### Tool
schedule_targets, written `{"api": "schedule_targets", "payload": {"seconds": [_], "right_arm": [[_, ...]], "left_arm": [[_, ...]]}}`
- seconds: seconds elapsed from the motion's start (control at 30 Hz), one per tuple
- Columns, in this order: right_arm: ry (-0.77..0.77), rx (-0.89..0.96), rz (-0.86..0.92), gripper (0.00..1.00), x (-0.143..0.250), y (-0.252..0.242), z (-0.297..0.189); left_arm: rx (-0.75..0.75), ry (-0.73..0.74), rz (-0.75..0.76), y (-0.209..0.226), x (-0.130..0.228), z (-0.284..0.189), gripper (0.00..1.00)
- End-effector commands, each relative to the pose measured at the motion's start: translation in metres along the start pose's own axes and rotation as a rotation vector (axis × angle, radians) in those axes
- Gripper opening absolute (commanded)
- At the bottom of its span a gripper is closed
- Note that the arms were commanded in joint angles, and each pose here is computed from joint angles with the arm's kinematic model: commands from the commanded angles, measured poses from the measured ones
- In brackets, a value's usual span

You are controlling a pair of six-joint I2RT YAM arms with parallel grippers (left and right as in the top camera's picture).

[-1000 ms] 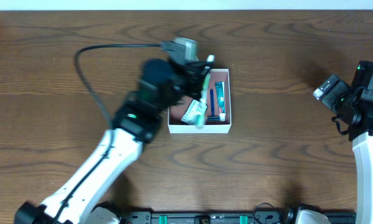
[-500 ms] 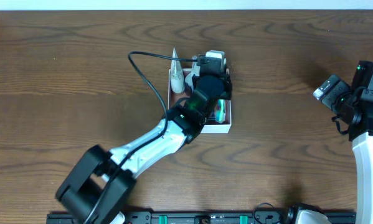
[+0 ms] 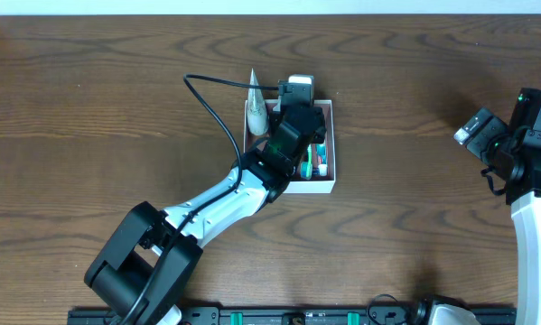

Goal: Pack container

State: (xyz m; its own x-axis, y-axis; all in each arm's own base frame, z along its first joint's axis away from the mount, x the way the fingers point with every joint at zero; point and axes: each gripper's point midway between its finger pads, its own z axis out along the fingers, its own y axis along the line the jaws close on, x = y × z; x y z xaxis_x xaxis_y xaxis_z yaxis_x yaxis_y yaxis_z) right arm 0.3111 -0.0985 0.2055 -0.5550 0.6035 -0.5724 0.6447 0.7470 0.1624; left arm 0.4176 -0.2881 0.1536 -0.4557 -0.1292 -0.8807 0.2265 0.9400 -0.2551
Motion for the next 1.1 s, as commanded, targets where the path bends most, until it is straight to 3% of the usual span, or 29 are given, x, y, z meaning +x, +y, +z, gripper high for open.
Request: {"api": "schedule_targets", "payload": {"seconds": [0.0,0.27,0.43,0.67,0.97,1.07], "right_arm": [[-0.019,0.010,0.012,0.99,-0.005,-0.003,-0.003],[-0.019,0.010,0.011,0.99,-0.005,-0.003,-0.003],[-0.019,0.010,0.012,0.99,-0.005,-0.003,-0.003],[-0.019,0.010,0.012,0.99,-0.005,-0.003,-0.003],[-0.019,0.010,0.012,0.99,-0.005,-0.003,-0.003],[-0.019,0.010,0.011,0.99,-0.005,-0.003,-0.003]], "left_arm": [[0.012,0.008,0.010,-0.003,-0.003,-0.001,0.06],[0.063,0.015,0.051,-0.012,-0.002,-0.001,0.06],[0.253,0.083,0.320,-0.041,0.017,-0.007,0.06],[0.240,0.183,0.565,-0.026,0.046,-0.009,0.06],[0.262,0.174,0.789,-0.024,0.049,-0.010,0.06],[0.276,0.184,0.931,-0.021,0.055,-0.011,0.06]]}}
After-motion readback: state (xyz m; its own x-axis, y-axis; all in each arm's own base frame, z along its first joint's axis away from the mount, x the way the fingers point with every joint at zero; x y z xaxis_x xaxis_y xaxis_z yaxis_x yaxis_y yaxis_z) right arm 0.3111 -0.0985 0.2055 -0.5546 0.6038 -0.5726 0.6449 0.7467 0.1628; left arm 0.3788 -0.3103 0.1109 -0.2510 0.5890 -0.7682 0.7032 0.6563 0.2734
